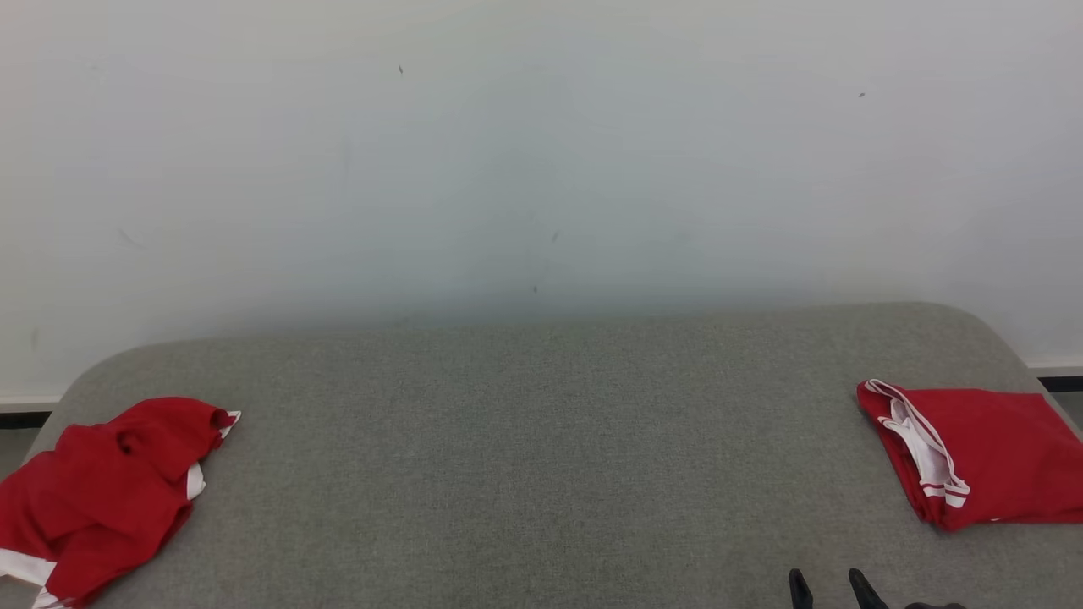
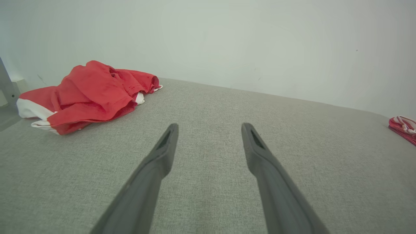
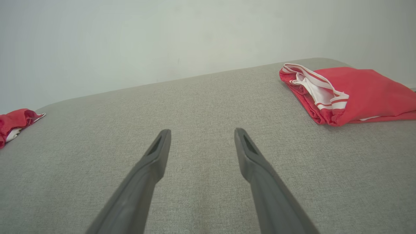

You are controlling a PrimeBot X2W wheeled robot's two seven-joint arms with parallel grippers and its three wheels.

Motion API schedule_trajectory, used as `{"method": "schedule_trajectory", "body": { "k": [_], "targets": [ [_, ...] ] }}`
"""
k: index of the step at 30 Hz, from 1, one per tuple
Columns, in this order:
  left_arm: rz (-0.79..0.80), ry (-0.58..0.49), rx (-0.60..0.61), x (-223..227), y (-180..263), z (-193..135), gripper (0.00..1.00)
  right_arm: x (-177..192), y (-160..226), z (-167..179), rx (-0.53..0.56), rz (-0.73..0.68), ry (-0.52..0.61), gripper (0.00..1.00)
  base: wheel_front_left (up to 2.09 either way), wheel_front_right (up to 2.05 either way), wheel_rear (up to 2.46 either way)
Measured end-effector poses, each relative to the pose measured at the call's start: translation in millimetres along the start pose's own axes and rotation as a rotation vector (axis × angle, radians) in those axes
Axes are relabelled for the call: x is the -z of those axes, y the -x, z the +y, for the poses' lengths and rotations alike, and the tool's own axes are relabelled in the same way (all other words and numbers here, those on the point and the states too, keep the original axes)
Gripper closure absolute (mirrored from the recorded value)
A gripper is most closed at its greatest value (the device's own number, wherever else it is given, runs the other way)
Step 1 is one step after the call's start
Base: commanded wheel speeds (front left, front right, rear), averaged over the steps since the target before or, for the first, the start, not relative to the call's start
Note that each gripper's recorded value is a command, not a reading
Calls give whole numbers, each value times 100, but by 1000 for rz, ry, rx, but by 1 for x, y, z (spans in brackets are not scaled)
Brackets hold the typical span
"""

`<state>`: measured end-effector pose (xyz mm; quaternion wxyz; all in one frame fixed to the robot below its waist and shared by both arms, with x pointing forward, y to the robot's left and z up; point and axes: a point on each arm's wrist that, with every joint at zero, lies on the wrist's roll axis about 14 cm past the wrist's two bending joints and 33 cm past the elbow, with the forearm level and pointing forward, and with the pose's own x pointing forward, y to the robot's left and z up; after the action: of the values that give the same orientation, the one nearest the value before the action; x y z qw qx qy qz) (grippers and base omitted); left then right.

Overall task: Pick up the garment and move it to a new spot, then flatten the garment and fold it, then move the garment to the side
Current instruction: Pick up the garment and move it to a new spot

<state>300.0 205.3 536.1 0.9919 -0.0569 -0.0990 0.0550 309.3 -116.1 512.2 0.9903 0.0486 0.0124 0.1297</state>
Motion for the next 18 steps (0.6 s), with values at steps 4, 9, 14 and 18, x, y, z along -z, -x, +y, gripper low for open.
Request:
{"method": "schedule_trajectory", "body": {
  "k": [4,9,14,18],
  "targets": [
    [14,7,-8,4,2,2,0,-1,1,4,-11,-4,2,0,0,0,0],
    [18,5,-14,6,3,4,0,-1,0,8,-23,-4,2,0,0,0,0],
    [23,4,-18,7,3,5,0,0,0,9,-26,-1,-1,0,0,0,0],
    [29,4,-20,9,3,6,0,1,-1,8,-21,1,-7,0,0,0,0]
  ]
}}
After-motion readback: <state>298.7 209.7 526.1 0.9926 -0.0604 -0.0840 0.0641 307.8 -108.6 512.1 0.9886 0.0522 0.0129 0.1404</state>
